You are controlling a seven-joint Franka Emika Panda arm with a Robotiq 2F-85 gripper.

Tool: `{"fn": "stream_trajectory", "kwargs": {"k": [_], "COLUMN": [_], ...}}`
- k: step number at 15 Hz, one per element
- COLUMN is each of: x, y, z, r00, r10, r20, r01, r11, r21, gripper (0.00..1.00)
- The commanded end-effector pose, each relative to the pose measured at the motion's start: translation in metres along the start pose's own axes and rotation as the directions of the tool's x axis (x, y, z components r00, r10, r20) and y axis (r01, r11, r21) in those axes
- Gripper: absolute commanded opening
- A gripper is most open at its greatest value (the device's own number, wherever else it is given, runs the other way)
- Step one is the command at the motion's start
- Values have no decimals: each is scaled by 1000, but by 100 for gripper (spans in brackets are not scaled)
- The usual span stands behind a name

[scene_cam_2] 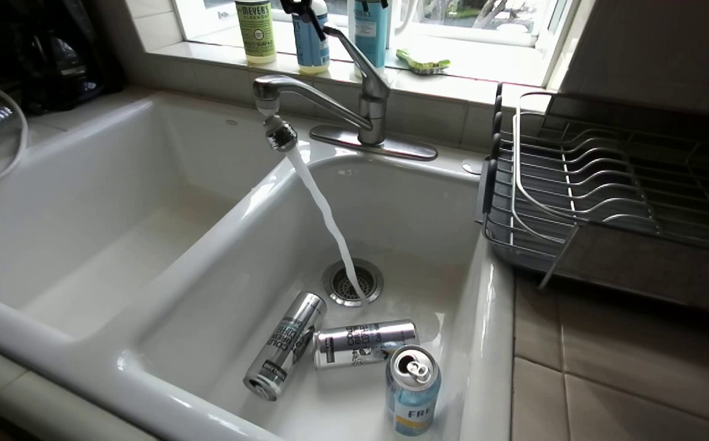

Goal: Move the tap nozzle to the right

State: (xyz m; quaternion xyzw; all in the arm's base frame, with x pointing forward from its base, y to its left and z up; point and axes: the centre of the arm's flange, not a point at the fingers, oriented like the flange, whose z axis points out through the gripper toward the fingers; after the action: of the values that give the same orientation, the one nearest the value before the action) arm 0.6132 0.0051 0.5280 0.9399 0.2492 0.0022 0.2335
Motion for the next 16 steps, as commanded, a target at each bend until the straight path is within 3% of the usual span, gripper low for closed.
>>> {"fn": "stream_trajectory", "kwargs": {"k": [1,7,14,16], "x": [-10,-38,-91,-107], "y": [5,-9,-33,-41], "z": [-13,-24,-27,-29], "r00": [1000,999,992,988], "r10": [-17,28,128,148], "r20": [24,47,6,-43], "r01": [14,-37,-125,-129], "r11": [993,975,948,948], "r21": [120,221,292,292], "gripper": [100,100,100,100]}}
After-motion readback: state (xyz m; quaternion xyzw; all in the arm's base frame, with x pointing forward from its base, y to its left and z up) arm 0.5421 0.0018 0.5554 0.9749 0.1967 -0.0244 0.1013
